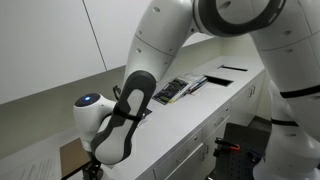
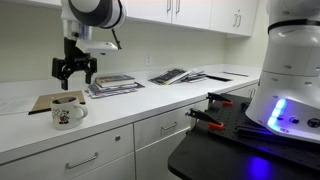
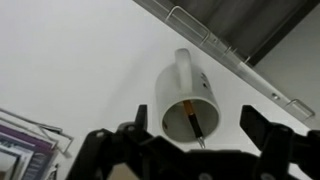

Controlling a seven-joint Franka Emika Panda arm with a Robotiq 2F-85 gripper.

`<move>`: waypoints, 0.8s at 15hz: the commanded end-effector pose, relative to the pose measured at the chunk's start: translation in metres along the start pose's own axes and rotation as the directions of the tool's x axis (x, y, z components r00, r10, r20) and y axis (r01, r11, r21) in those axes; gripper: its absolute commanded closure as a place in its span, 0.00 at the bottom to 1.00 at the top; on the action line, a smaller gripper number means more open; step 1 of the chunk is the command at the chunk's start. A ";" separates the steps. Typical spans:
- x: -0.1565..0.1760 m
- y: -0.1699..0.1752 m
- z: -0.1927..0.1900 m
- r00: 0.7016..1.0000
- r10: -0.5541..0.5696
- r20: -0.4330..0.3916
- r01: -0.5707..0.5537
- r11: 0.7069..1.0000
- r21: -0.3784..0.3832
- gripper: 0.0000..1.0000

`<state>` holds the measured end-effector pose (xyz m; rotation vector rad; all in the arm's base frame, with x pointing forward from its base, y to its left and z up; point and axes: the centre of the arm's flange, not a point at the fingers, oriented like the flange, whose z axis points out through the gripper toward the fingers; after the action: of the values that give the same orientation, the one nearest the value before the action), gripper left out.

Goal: Remove the pen from the mug.

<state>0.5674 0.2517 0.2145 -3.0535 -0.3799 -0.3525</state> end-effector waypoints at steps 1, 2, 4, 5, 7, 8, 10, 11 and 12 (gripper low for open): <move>0.012 -0.001 0.009 0.996 -0.049 0.080 0.047 0.998 0.033 0.00; 0.014 -0.003 0.011 0.994 -0.058 0.093 0.054 0.998 0.040 0.00; 0.023 -0.006 0.011 0.991 -0.090 0.102 0.086 0.995 0.041 0.06; 0.028 -0.006 0.011 0.990 -0.102 0.099 0.099 0.994 0.034 0.25; 0.042 -0.007 0.013 0.983 -0.136 0.120 0.132 0.990 0.047 0.32; 0.047 -0.009 0.015 0.978 -0.157 0.136 0.150 0.987 0.058 0.40; 0.057 -0.014 0.023 0.967 -0.190 0.167 0.180 0.981 0.074 0.45; 0.063 -0.017 0.028 0.963 -0.205 0.175 0.194 0.978 0.078 0.51; 0.067 -0.019 0.034 0.957 -0.225 0.183 0.213 0.974 0.081 0.60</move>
<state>0.6084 0.2766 0.2065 -3.0233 -0.6558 -0.1239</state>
